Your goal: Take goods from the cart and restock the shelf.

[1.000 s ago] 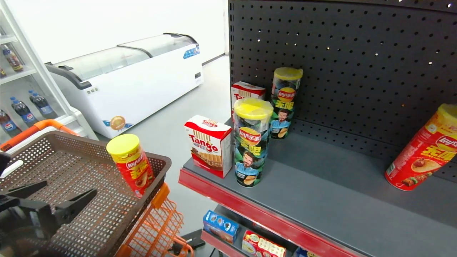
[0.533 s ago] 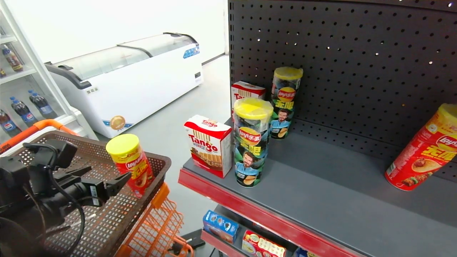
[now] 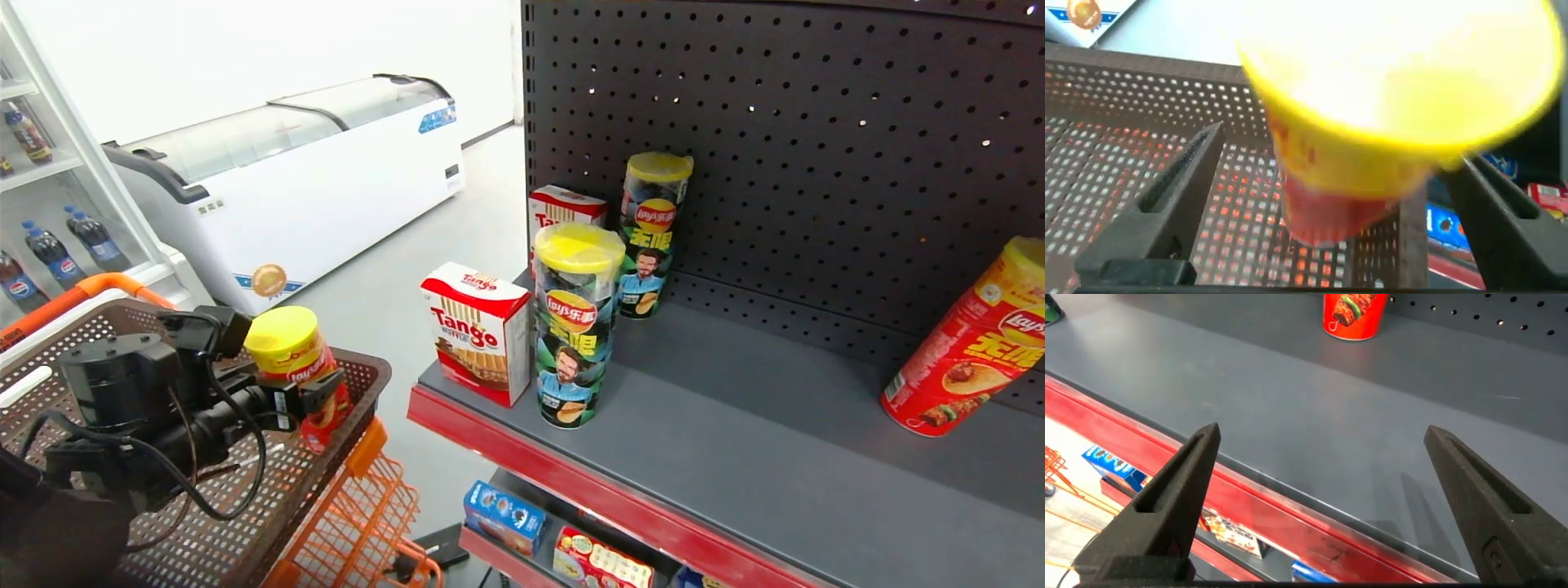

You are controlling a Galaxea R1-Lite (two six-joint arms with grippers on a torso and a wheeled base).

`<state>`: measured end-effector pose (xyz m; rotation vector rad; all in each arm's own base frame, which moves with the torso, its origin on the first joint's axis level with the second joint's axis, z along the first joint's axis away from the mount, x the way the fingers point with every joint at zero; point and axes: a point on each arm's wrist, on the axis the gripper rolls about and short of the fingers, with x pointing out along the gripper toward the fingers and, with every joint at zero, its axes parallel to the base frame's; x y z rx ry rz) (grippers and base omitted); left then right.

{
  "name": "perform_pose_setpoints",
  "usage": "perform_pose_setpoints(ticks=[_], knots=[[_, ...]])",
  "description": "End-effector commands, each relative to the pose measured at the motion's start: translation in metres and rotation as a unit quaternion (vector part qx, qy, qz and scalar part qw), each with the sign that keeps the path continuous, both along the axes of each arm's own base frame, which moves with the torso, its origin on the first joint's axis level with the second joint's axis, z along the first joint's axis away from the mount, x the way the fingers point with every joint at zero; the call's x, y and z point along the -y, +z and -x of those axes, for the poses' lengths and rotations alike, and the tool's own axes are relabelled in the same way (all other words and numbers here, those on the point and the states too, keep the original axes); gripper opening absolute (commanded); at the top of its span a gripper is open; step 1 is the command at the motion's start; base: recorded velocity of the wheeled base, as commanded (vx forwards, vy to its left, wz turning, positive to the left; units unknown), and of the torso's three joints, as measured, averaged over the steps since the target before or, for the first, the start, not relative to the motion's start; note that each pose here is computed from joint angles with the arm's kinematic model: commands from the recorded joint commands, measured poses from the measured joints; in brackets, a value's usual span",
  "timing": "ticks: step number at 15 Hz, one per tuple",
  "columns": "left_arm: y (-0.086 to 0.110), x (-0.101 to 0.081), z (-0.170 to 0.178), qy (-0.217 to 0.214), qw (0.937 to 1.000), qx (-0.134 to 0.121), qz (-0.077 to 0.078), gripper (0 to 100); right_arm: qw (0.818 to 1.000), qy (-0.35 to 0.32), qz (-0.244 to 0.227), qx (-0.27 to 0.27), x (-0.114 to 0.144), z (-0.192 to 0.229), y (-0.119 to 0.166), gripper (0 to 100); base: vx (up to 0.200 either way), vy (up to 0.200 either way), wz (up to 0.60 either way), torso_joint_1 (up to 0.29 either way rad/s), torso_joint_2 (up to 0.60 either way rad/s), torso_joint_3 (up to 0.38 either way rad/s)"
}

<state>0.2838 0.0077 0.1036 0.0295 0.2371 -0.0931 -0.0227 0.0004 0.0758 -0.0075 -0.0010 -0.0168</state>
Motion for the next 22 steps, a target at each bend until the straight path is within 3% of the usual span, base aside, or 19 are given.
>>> perform_pose_setpoints(ticks=[1, 4, 6, 7, 9, 13, 14, 15, 16, 18, 21, 22], knots=[[-0.010, 0.001, -0.009, -0.001, 0.9999, -0.012, 0.000, 100, 1.000, 0.000, 0.000, -0.001, 0.000, 0.000, 0.000, 100, 0.000, 0.000, 0.00, 0.000, 0.00, 0.000], [-0.016, 0.002, -0.019, -0.004, 0.9999, -0.017, 0.001, 100, 1.000, 0.000, 0.000, -0.001, 0.000, 0.000, 0.000, 100, 0.000, 0.000, 0.00, 0.000, 0.00, 0.000], [-0.016, 0.005, -0.024, -0.009, 0.9999, -0.005, 0.002, 100, 1.000, 0.000, 0.000, -0.001, 0.000, 0.000, 0.000, 100, 0.000, 0.000, 0.00, 0.000, 0.00, 0.000], [-0.015, 0.005, -0.027, -0.009, 1.0000, 0.000, 0.000, 0, 1.000, 0.000, 0.000, -0.001, 0.000, 0.000, 0.000, 100, 0.000, 0.000, 0.00, 0.000, 0.00, 0.000], [-0.016, 0.005, -0.028, -0.010, 0.9999, -0.003, -0.005, 0, 1.000, 0.000, 0.000, -0.001, 0.000, 0.000, 0.000, 100, 0.000, 0.000, 0.00, 0.000, 0.00, 0.000], [-0.010, 0.005, -0.028, -0.020, 0.9987, 0.013, -0.045, 0, 1.000, 0.000, 0.000, -0.001, 0.000, 0.000, 0.000, 100, 0.000, 0.000, 0.00, 0.000, 0.00, 0.000], [0.004, 0.005, -0.024, -0.019, 0.9982, 0.035, -0.045, 0, 1.000, 0.000, 0.000, -0.001, 0.000, 0.000, 0.000, 100, 0.000, 0.000, 0.00, 0.000, 0.00, 0.000], [0.008, 0.005, -0.022, -0.020, 0.9980, 0.040, -0.045, 0, 1.000, 0.000, 0.000, -0.001, 0.000, 0.000, 0.000, 100, 0.000, 0.000, 0.00, 0.000, 0.00, 0.000], [0.029, 0.006, -0.007, -0.034, 0.9968, 0.059, -0.042, 0, 1.000, 0.000, 0.000, -0.001, 0.000, 0.000, 0.000, 100, 0.000, 0.000, 0.00, 0.000, 0.00, 0.000], [0.051, 0.007, 0.013, -0.047, 0.9952, 0.074, -0.042, 0, 1.000, 0.000, 0.000, -0.001, 0.000, 0.000, 0.000, 100, 0.000, 0.000, 0.00, 0.000, 0.00, 0.000], [0.090, 0.014, 0.043, -0.057, 0.9889, 0.132, -0.038, 0, 1.000, 0.001, 0.000, -0.001, 0.000, 0.000, 0.000, 100, 0.000, 0.000, 0.00, 0.000, 0.00, 0.000], [0.098, 0.014, 0.053, -0.055, 0.9912, 0.115, -0.033, 0, 1.000, 0.000, 0.000, -0.001, 0.000, 0.000, 0.000, 100, 0.000, 0.000, 0.00, 0.000, 0.00, 0.000]])
